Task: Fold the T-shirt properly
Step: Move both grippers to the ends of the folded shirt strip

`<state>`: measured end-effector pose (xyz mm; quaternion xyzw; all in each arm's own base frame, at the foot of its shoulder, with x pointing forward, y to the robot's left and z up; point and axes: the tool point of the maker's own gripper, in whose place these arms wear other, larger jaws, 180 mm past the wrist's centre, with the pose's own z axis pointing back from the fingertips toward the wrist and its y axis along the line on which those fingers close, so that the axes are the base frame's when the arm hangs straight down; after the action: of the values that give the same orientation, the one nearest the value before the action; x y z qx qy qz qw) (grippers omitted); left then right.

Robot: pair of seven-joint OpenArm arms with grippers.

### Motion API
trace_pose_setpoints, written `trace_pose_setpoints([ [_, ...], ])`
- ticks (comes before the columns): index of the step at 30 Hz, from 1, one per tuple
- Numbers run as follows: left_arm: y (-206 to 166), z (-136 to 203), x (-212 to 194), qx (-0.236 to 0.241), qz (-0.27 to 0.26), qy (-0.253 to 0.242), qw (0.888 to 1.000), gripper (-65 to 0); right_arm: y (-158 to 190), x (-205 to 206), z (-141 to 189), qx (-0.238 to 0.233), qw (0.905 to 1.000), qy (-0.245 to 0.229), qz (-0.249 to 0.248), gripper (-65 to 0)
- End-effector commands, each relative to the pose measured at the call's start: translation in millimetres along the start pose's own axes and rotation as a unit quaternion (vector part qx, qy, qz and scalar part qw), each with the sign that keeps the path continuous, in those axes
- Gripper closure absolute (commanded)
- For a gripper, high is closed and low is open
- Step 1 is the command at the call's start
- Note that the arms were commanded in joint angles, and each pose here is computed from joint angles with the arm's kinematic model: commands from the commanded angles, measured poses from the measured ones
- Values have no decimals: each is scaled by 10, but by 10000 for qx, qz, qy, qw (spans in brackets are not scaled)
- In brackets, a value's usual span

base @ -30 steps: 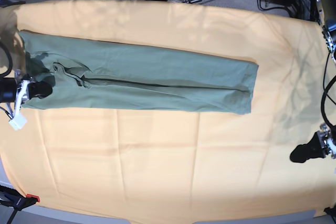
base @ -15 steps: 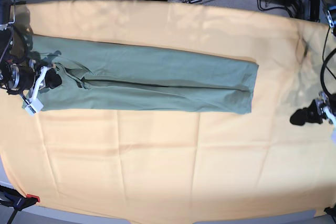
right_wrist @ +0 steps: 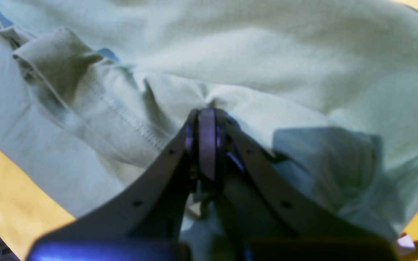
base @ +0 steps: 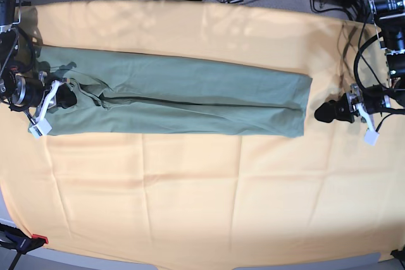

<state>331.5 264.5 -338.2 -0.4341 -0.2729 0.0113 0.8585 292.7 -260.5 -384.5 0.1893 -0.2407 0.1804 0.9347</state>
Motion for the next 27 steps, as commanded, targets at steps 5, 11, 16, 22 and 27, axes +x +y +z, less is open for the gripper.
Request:
trace_pose_setpoints([
  [5,-37,-37,55,39,-142,80,9999,-390,-54,-10,35,-120,9998,108,63,0],
  [11,-94,-264,-196,-69,-175,725,9972,-390,-55,-11,35,-123,9998,111,61,0],
  [16,-158,-407,-293,-156,-258,1057,9939,-390,-55,-11,35,-123,9998,109,56,0],
  [22,-302,-636,-333,-451,-273,1069,9929,-390,-70,-12,35,-166,9998,109,-21,0],
  [27,-429,-833,-400,-709,-227,1080,9914,-390,-70,-9,35,-165,9998,106,-21,0],
])
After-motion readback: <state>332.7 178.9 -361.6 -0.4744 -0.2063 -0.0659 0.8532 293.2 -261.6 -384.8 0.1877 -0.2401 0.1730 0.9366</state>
